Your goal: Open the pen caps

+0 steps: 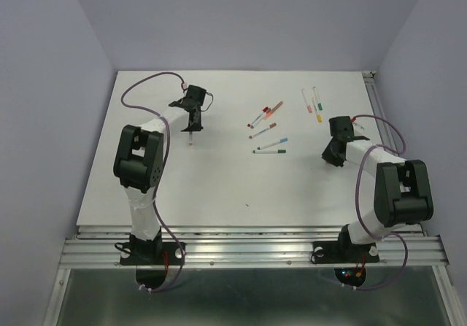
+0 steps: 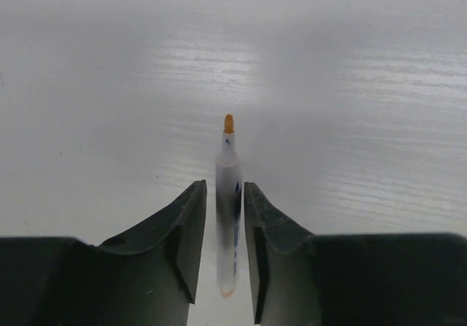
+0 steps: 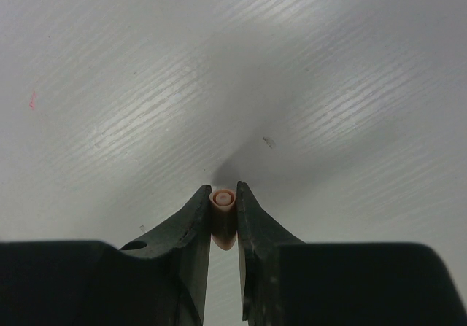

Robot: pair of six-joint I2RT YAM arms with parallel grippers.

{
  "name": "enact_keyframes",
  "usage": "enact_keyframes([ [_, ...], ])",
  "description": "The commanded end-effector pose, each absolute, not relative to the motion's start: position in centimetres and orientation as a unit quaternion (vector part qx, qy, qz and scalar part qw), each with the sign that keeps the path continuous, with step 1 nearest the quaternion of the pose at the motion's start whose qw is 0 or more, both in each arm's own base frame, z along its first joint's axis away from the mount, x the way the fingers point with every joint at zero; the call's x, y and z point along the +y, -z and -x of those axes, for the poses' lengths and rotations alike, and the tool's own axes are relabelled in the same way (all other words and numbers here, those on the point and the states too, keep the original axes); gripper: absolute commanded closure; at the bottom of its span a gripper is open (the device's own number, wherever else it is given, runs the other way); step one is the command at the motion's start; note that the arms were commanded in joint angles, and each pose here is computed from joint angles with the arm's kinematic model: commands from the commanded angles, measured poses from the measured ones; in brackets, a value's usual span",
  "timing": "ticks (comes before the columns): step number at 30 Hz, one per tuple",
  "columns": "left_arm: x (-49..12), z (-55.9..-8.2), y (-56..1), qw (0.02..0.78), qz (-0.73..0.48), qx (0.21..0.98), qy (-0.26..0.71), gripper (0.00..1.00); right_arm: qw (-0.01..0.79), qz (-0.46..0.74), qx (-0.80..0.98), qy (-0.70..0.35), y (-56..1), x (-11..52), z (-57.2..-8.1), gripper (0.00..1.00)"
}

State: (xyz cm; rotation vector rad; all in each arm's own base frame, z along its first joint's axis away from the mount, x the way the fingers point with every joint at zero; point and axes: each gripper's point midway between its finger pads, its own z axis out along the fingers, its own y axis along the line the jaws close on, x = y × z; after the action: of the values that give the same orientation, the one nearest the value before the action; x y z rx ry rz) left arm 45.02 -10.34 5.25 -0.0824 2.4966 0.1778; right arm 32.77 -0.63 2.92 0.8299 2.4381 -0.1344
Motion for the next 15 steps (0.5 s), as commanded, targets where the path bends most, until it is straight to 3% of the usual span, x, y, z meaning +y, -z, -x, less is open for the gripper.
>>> enact_keyframes([
  [1, -10.4, -45.8, -6.4, 0.323, 0.021, 0.943, -0.075, 0.59, 0.262, -0.310, 0.912, 0.057, -2.1, -0.9, -31.9, 0.84],
  [4, -10.7, -45.8, -6.4, 0.326, 0.018, 0.943, -0.065, 0.48, 0.257, -0.310, 0.914, 0.055, -1.9, -0.8, -31.7, 0.81],
  [11, -12.3, -45.5, -7.8, 0.347, 0.008, 0.938, -0.012, 0.36, 0.245, -0.310, 0.917, 0.057, -1.6, -0.7, -31.2, 0.78],
  [15, -13.5, -44.9, -10.4, 0.377, -0.004, 0.925, 0.038, 0.31, 0.241, -0.309, 0.918, 0.057, -1.6, -0.7, -30.9, 0.65],
])
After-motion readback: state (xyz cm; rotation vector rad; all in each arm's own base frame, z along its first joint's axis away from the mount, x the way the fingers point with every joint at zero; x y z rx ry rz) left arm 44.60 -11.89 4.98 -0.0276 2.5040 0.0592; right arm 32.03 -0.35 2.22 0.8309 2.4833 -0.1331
